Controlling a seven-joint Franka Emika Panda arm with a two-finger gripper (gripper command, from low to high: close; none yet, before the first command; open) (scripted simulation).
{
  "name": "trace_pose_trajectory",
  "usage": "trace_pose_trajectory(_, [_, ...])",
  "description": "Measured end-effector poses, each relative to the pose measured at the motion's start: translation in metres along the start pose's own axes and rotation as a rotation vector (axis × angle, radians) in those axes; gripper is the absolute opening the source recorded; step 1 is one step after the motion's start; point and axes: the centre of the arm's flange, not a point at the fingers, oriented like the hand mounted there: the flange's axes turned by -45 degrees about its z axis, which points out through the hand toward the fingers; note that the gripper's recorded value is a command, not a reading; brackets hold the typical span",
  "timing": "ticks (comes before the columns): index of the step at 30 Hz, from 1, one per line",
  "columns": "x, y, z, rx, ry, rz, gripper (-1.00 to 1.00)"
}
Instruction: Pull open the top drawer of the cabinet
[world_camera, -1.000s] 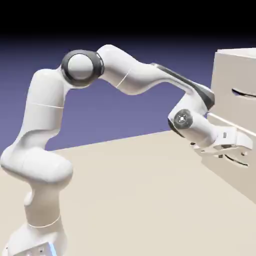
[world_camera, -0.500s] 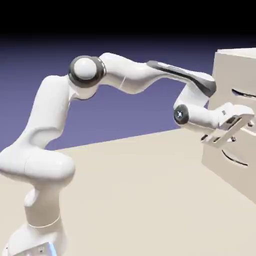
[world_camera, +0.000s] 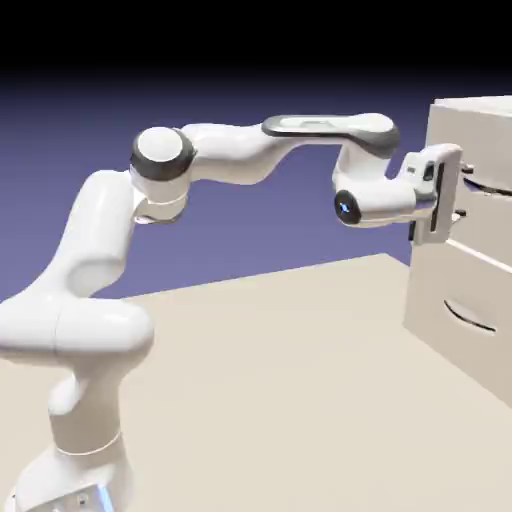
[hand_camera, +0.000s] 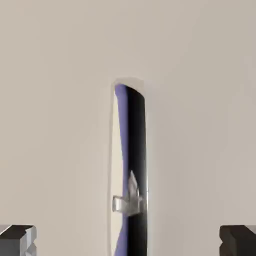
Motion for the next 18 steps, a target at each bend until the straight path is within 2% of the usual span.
trace_pose_trajectory(5, [0.000,-0.001,0.032,0.001,0.000,0.001,0.00])
trace_pose_trajectory(6, [-0.001,-0.002,0.036,0.001,-0.001,0.003,-1.00])
trace_pose_trajectory(18, [-0.001,-0.002,-0.030,0.001,-0.001,0.003,-1.00])
